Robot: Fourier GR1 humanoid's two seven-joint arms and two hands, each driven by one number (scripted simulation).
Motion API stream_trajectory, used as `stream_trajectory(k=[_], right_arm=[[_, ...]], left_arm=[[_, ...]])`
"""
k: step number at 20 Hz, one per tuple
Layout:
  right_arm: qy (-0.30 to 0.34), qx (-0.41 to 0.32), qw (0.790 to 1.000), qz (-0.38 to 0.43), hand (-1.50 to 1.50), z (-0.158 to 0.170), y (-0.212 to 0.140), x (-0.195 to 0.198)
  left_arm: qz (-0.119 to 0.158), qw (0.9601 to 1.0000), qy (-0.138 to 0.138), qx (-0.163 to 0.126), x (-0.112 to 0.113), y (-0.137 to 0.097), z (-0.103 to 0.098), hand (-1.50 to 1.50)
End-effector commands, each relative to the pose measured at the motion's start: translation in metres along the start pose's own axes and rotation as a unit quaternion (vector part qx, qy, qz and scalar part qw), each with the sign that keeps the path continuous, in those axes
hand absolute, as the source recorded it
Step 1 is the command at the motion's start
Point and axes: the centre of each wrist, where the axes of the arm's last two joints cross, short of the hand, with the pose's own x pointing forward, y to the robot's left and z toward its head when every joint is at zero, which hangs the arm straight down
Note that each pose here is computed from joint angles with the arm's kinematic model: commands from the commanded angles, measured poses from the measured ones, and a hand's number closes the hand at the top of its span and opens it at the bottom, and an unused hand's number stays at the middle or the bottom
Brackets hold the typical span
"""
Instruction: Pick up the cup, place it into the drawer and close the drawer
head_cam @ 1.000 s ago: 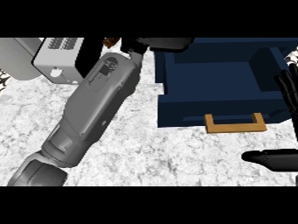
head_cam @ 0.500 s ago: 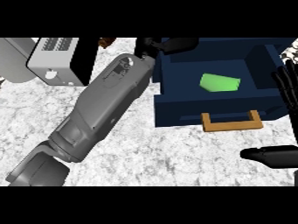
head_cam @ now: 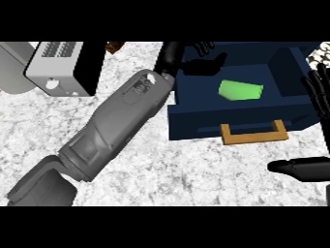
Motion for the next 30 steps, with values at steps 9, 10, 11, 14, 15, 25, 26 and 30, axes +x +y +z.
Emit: stream_trajectory(k=[9, 10, 11, 14, 15, 25, 26, 30], right_arm=[[-0.016, 0.013, 1.0, -0.008, -1.5, 0.005, -0.007, 0.003], [-0.012, 0.011, 1.0, -0.015, -1.5, 0.002, -0.001, 0.012], [-0.021, 0.008, 0.999, -0.039, -1.5, -0.007, -0.002, 0.005], [-0.023, 0.046, 0.994, -0.094, -1.5, 0.008, 0.0, 0.012], [-0.022, 0.067, 0.992, -0.101, -1.5, 0.01, 0.002, 0.013], [0.001, 0.145, 0.989, 0.033, 1.5, 0.008, -0.021, 0.038], [0.009, 0.153, 0.987, 0.055, 1.5, 0.004, -0.014, 0.036], [0.025, 0.161, 0.982, 0.099, 1.5, 0.025, 0.009, 0.031]], left_arm=[[-0.064, 0.9977, 0.016, 0.014, -0.013, -0.016, 0.014, -1.5], [-0.052, 0.9986, -0.001, 0.007, -0.009, -0.015, 0.011, -1.5], [-0.049, 0.9986, -0.015, 0.008, -0.004, -0.017, 0.01, -1.5], [-0.012, 0.9992, -0.038, 0.006, -0.001, -0.019, 0.012, -1.5], [-0.016, 0.9983, -0.052, 0.022, 0.001, -0.02, 0.012, -1.5], [0.043, 0.9969, -0.056, 0.035, 0.031, 0.01, -0.008, -1.5], [0.055, 0.9964, -0.05, 0.04, 0.03, -0.005, -0.001, -1.5], [0.069, 0.9951, -0.044, 0.056, 0.04, 0.024, -0.002, -1.5]])
